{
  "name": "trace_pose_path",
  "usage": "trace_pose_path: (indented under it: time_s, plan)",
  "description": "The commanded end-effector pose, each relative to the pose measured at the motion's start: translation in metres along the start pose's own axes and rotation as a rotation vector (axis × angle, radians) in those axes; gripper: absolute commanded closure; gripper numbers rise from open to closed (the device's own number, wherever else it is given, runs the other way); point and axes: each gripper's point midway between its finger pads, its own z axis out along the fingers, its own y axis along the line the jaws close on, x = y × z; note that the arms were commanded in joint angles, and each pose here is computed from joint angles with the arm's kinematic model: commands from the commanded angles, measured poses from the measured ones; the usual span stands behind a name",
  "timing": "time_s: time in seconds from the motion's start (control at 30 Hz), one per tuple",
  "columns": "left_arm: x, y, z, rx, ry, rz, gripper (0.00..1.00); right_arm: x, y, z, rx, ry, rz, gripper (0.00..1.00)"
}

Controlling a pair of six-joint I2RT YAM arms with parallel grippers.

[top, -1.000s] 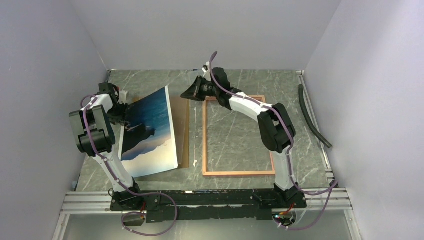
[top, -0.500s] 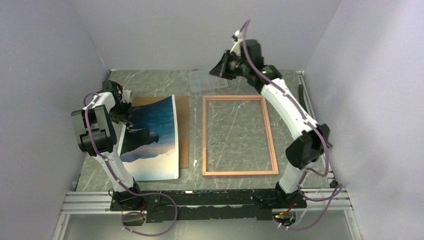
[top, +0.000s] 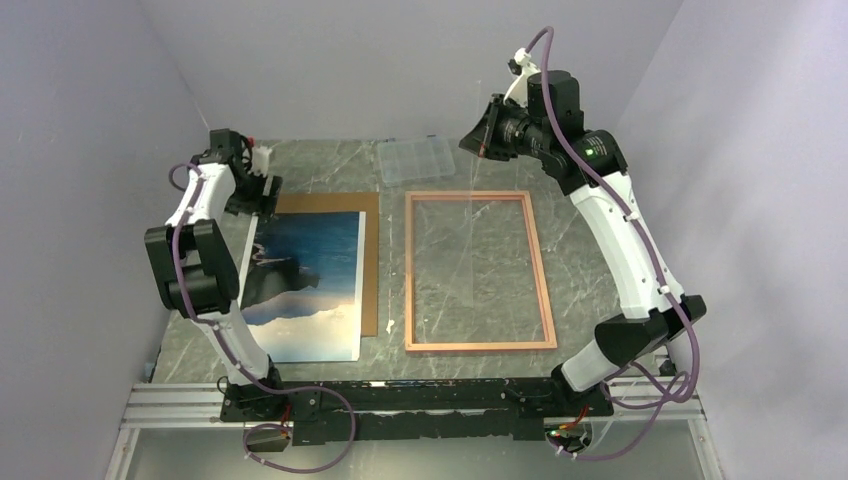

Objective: Put the photo into the frame
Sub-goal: Pick up the photo frame item from the photo frame, then place the photo frame item in the photo frame.

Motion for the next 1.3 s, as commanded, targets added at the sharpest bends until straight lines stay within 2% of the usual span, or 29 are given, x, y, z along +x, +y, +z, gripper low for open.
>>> trace_pose_path:
  time_s: [0.0, 0.17, 0.33, 0.5, 0.77, 1.03, 1.27]
  plan:
    - [-0.038, -0.047, -0.056, 0.072, -0.132, 0.064, 0.06, 0.008, 0.018, -0.046, -0.069, 0.040, -0.012, 1.00]
    - [-0.049, -0.091, -0.070, 0.191, -0.155, 0.080, 0.06, 0.017, 0.016, -0.079, -0.219, 0.090, 0.086, 1.00]
    - [-0.052, -0.140, -0.090, 0.348, -0.177, 0.104, 0.05, 0.059, -0.043, -0.060, -0.147, 0.187, 0.192, 1.00]
    - [-0.034, -0.172, -0.084, 0.366, -0.134, 0.177, 0.05, 0.099, -0.101, -0.032, -0.081, 0.270, 0.303, 1.00]
    - [-0.010, -0.212, -0.070, 0.423, -0.063, 0.239, 0.05, 0.116, -0.143, -0.020, 0.049, 0.307, 0.289, 1.00]
    - [0.011, -0.269, -0.057, 0.504, -0.014, 0.328, 0.06, 0.147, -0.189, 0.000, 0.173, 0.356, 0.317, 0.92]
    - [0.032, -0.306, -0.036, 0.581, 0.061, 0.398, 0.12, 0.167, -0.215, 0.002, 0.249, 0.325, 0.395, 0.77]
